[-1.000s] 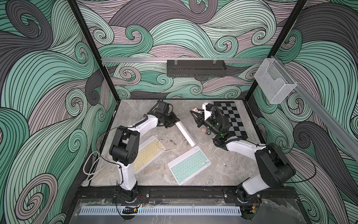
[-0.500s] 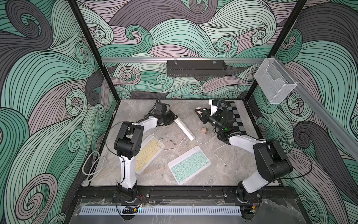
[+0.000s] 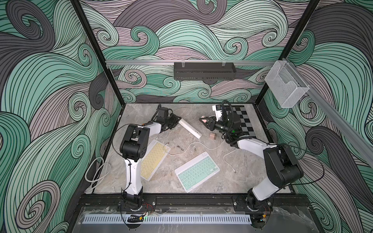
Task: Unplug the wireless keyboard
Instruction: Place the socket at the center of the board, then place the plug at the center of the board.
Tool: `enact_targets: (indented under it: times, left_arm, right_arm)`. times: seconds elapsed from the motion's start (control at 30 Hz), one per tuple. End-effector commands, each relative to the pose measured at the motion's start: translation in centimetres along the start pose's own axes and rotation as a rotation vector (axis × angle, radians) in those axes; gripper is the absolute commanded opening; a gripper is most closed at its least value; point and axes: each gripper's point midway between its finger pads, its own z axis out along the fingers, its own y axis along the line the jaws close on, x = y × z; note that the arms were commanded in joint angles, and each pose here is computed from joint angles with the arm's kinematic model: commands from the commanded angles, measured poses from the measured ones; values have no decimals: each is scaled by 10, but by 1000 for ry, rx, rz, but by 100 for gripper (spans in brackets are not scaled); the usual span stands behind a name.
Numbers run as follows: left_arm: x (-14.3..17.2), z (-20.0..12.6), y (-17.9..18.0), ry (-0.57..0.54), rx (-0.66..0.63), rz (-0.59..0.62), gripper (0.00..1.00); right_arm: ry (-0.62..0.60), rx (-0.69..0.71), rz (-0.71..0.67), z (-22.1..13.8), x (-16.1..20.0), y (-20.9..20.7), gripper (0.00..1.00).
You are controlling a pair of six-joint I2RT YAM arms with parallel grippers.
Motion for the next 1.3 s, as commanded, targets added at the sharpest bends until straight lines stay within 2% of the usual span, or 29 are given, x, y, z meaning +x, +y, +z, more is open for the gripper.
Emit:
enact_targets:
  times: [0.0, 0.07, 0.13, 0.27, 0.4, 0.57, 0.7, 0.83, 1.0, 1.13, 1.2, 1.27]
  left_arm:
    - [5, -1, 0, 1, 4, -18, 10]
    - [10, -5, 5, 7, -1, -30, 29]
    - [14, -10, 2, 17, 16, -23, 42]
    - [21, -23, -14, 41, 76, 12, 52]
    - [34, -45, -43, 85, 206, 67, 60]
    - [73, -83, -92, 233, 469, 241, 62]
    - [106, -97, -112, 350, 562, 332, 62]
    - [132, -101, -138, 431, 643, 382, 52]
    - [145, -95, -147, 456, 656, 386, 51]
    - [149, -93, -149, 471, 662, 377, 38]
    - [151, -92, -147, 475, 656, 384, 37]
    - [141, -85, -121, 449, 524, 356, 36]
  right_arm:
    - [46, -35, 48, 6, 3, 4, 0]
    - [71, -20, 84, 9, 9, -1, 0]
    - [95, -5, 124, 11, 13, -6, 0]
    - [154, 3, 237, 16, 22, -11, 0]
    - [207, -3, 410, 19, 26, -12, 0]
    - [201, -44, 578, 21, 21, -5, 0]
    - [163, -78, 670, 22, 11, -1, 0]
    - [133, -90, 698, 23, 5, 1, 0]
    - [121, -56, 722, 25, 10, -7, 0]
    - [130, -16, 753, 28, 25, -16, 0]
    - [139, 0, 767, 30, 31, -22, 0]
    - [181, 40, 730, 29, 44, -28, 0]
